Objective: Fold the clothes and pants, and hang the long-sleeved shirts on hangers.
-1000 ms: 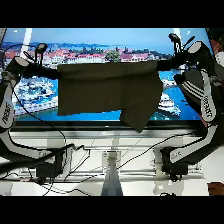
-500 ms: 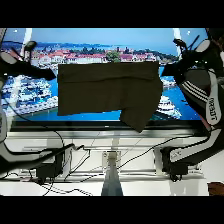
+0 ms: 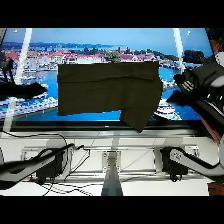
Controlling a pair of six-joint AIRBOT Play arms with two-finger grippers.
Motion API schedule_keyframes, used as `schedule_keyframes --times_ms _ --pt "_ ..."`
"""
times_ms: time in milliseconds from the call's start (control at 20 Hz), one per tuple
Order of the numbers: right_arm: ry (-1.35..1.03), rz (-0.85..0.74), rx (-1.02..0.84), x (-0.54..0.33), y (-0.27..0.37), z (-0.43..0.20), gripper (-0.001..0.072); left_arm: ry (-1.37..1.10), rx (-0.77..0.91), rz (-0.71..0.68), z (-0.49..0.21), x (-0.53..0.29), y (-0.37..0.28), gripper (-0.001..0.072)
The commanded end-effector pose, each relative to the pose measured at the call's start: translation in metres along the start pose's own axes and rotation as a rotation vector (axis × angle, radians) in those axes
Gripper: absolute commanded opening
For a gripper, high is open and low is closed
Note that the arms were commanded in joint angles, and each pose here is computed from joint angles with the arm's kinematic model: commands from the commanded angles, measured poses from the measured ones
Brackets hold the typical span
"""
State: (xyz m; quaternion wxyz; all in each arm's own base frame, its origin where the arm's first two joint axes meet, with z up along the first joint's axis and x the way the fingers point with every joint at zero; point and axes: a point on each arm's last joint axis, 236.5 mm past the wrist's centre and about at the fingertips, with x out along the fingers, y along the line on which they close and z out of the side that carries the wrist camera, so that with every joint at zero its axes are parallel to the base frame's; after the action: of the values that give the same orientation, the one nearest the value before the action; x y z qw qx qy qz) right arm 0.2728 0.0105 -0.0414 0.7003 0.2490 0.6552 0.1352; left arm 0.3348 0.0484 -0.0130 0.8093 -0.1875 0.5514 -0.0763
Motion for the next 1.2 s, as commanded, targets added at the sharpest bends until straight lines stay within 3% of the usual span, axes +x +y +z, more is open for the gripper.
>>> schedule_keyframes --times_ms 0,150,400,1150 --pt "-0.105 0.117 0.182 0.048 0.008 -0.034 0.0245 0.075 -0.075 -0.033 -0.042 0.019 0.001 0.0471" --pt "-0.088 0.133 0.306 0.081 -0.001 -0.064 0.0245 0.108 -0.085 -0.035 -0.056 0.026 0.002 0.0471" --pt "-0.040 0.133 0.354 0.100 -0.005 -0.093 0.0245 0.120 -0.094 -0.037 -0.062 0.030 0.003 0.0471" --pt "-0.182 0.219 0.325 0.100 0.005 -0.060 0.0247 0.299 -0.209 -0.099 -0.110 0.070 0.008 0.0471"
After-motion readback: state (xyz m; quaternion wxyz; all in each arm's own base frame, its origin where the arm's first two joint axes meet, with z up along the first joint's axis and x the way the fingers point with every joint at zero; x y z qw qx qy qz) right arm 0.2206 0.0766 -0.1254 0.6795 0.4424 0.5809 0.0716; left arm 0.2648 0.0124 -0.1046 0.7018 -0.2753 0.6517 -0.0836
